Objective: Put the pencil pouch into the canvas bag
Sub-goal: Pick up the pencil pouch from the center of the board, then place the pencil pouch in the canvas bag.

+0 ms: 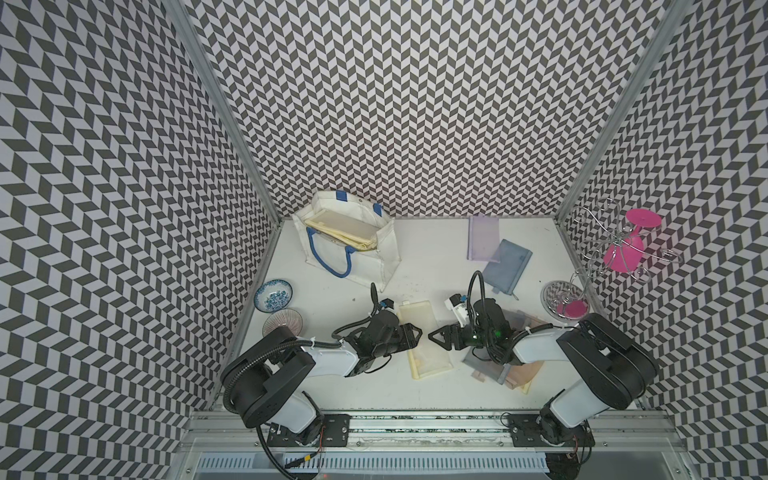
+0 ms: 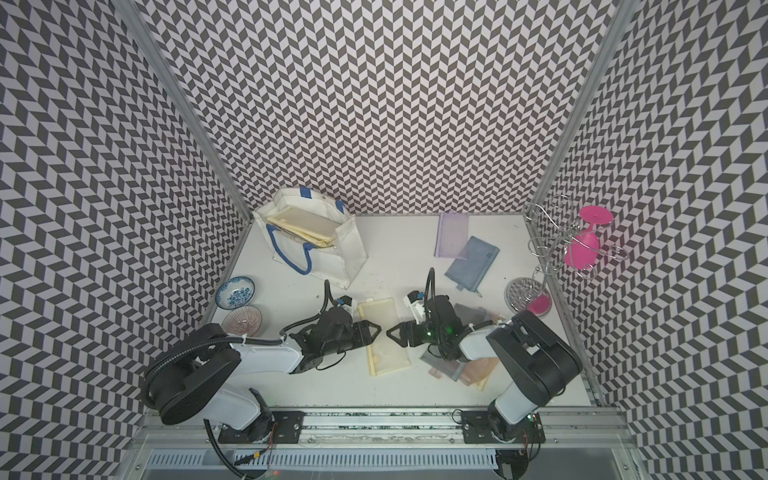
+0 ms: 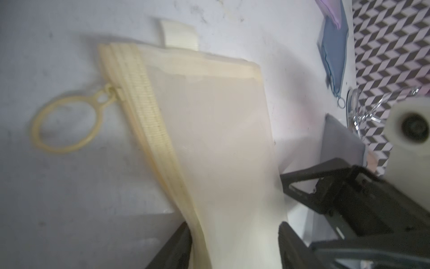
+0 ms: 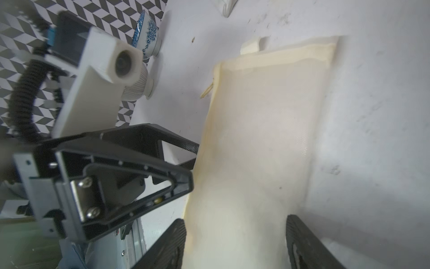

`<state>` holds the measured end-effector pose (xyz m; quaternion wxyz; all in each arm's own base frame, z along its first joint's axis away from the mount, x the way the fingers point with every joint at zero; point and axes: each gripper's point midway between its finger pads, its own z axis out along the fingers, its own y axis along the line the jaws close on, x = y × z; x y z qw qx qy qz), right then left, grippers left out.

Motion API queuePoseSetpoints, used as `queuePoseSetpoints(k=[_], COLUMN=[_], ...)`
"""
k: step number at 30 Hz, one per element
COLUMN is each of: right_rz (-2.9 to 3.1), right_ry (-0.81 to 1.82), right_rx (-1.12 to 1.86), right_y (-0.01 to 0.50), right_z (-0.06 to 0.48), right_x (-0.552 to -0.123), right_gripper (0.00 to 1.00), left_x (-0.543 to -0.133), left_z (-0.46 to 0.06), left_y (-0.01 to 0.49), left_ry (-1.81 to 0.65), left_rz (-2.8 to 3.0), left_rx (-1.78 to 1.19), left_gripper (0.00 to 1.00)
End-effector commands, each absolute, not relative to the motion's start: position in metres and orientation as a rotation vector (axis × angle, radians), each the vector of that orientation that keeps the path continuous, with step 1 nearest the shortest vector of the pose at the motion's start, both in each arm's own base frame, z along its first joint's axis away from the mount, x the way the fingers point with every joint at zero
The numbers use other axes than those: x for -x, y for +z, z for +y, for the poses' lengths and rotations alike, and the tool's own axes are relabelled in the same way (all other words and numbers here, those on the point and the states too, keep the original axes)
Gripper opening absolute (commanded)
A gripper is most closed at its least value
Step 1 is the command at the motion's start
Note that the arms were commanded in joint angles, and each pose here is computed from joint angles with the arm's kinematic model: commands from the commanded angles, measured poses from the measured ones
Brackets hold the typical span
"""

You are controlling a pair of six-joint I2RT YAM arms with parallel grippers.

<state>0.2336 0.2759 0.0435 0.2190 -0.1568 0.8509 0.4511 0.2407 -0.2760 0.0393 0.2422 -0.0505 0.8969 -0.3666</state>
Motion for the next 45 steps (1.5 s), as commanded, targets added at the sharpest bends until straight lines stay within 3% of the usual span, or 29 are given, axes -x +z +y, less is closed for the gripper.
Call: queuePoseSetpoints(k=[1,8,14,22,27,31,38,45], right_rz=[2.329,2.308,2.207,1.908,1.667,1.624,1.650,1.574], right_ry=[1.316,1.290,1.186,0.834,0.778,0.826,0.817,0.862], right_rx=[0.440,0.452,0.497,0.415,0.415,0.461,0.423,0.442], right_y=[0.047,0.049,0.087,0.222,0.274,0.270,0.237,0.252], right_z=[0.284,0.282,0.280,0.253,0.240,0.247,0.240,0.239], right_x=[-0.224,-0.225,-0.241,-0.294,-0.295,-0.287,-0.286,-0.273], right_gripper=[0.67,0.67,0.67,0.71,0.72,0.72,0.72,0.73], left_x=[-0.244,-0.249,-0.251,-0.260,-0.303,-0.350,-0.435,-0.485], left_z=[-0.272,-0.262,-0.257,-0.241,-0.198,-0.142,-0.056,-0.027], left_y=[0.039,0.053,0.103,0.241,0.314,0.356,0.366,0.330], left_ry=[-1.006,-0.956,-0.901,-0.838,-0.765,-0.715,-0.631,-0.590], left_rz=[2.430,2.395,2.313,2.086,1.984,1.881,1.787,1.713], left_rx=[0.180,0.175,0.070,-0.034,0.071,0.247,0.624,0.885], left_gripper=[0.46,0.01,0.00,0.00,0.00,0.00,0.04,0.04])
